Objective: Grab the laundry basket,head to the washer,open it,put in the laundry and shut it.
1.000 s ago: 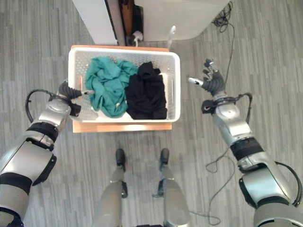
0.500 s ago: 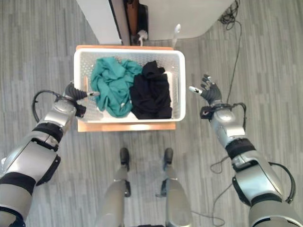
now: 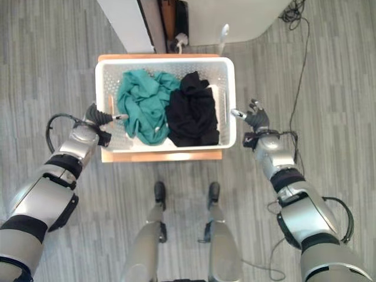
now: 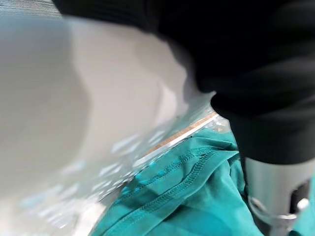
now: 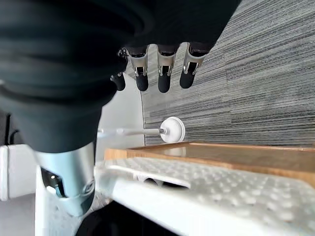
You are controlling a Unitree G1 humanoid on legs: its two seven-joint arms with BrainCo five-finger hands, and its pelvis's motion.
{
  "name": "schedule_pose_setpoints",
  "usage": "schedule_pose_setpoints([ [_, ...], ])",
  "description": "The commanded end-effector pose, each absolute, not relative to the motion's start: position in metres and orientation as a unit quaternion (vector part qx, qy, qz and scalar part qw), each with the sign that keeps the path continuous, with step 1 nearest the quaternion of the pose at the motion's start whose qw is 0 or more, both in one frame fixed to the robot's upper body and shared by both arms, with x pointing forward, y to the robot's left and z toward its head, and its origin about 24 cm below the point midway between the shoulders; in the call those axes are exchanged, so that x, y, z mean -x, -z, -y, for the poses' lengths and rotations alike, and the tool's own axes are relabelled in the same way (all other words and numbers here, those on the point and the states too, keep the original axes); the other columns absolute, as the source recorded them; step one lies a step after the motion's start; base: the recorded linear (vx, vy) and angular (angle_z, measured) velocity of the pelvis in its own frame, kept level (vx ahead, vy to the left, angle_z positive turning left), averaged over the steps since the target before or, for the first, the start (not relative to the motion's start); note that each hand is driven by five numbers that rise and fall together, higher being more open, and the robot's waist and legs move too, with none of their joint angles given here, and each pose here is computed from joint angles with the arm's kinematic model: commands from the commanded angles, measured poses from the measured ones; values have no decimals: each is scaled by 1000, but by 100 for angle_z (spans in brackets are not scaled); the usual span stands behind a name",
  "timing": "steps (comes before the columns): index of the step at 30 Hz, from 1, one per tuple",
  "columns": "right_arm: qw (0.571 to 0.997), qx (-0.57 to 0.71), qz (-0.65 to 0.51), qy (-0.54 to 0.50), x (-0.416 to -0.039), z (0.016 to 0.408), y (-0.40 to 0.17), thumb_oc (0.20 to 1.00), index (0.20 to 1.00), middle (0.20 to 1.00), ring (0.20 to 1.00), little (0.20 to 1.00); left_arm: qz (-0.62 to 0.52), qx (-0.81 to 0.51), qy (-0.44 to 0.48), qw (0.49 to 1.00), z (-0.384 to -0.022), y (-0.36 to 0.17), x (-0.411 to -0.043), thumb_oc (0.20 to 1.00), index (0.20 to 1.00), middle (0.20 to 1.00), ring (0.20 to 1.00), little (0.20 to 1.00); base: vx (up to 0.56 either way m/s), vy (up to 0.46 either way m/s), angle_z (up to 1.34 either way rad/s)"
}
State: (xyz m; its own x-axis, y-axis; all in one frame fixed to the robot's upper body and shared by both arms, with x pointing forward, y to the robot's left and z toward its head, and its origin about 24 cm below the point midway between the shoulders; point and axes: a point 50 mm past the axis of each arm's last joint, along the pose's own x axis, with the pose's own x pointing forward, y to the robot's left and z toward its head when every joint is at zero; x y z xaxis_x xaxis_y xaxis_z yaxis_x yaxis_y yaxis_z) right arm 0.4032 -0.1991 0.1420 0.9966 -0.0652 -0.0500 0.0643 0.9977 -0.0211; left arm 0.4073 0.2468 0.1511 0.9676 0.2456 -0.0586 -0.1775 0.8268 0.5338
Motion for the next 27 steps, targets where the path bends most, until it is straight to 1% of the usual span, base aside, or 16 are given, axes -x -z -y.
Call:
schedule_pose_setpoints([
  [1, 998, 41, 17, 32, -416, 194, -185, 1000, 1000, 1000, 1000, 1000, -92, -273, -98, 953, -232, -143, -411, 1000, 1000, 1000, 1000, 1000, 0, 0, 0],
  [6, 995, 101, 10, 19, -425, 180, -201, 1000, 1000, 1000, 1000, 1000, -69, -284, -96, 951, -227, -163, -417, 1000, 1000, 1000, 1000, 1000, 3, -2, 1],
  [11, 984, 174, -27, 35, -431, 177, -206, 1000, 1000, 1000, 1000, 1000, -48, -304, -85, 948, -216, -181, -422, 1000, 1000, 1000, 1000, 1000, 18, -1, 12],
  [12, 982, 185, -31, 35, -431, 175, -206, 1000, 1000, 1000, 1000, 1000, -47, -310, -85, 946, -215, -183, -423, 956, 956, 956, 956, 956, 23, -5, 3],
  [13, 978, 201, -39, 35, -431, 174, -203, 1000, 1000, 1000, 1000, 1000, -46, -318, -85, 943, -214, -185, -424, 730, 730, 730, 730, 730, 0, 0, 0],
  [14, 975, 214, -48, 38, -432, 175, -202, 1000, 1000, 1000, 1000, 1000, -51, -327, -81, 940, -213, -184, -424, 423, 423, 423, 423, 423, 0, 0, 0],
  [15, 973, 223, -52, 36, -432, 172, -203, 1000, 1000, 1000, 1000, 1000, -56, -339, -79, 936, -213, -184, -424, 373, 373, 373, 373, 373, 0, 0, 0],
  [16, 971, 228, -56, 33, -432, 168, -201, 1000, 1000, 1000, 1000, 1000, -60, -353, -80, 930, -214, -183, -424, 200, 200, 200, 200, 200, 0, 0, 0],
  [17, 970, 233, -62, 33, -432, 167, -199, 652, 652, 652, 652, 652, -60, -363, -80, 926, -213, -184, -424, 200, 200, 200, 200, 200, 0, 0, 0],
  [18, 970, 233, -62, 33, -432, 167, -199, 652, 652, 652, 652, 652, -60, -363, -80, 926, -213, -184, -424, 200, 200, 200, 200, 200, 0, 0, 0],
  [19, 969, 236, -69, 36, -432, 168, -197, 558, 558, 558, 558, 558, -61, -372, -77, 923, -212, -183, -424, 200, 200, 200, 200, 200, 0, 0, 0],
  [20, 968, 236, -77, 38, -432, 167, -193, 200, 200, 200, 200, 200, -63, -382, -71, 919, -209, -178, -424, 200, 200, 200, 200, 200, 0, 0, 0],
  [27, 973, 211, -83, 47, -431, 167, -188, 200, 200, 200, 200, 200, -54, -329, -55, 941, -194, -171, -425, 200, 200, 200, 200, 200, 0, 0, 0],
])
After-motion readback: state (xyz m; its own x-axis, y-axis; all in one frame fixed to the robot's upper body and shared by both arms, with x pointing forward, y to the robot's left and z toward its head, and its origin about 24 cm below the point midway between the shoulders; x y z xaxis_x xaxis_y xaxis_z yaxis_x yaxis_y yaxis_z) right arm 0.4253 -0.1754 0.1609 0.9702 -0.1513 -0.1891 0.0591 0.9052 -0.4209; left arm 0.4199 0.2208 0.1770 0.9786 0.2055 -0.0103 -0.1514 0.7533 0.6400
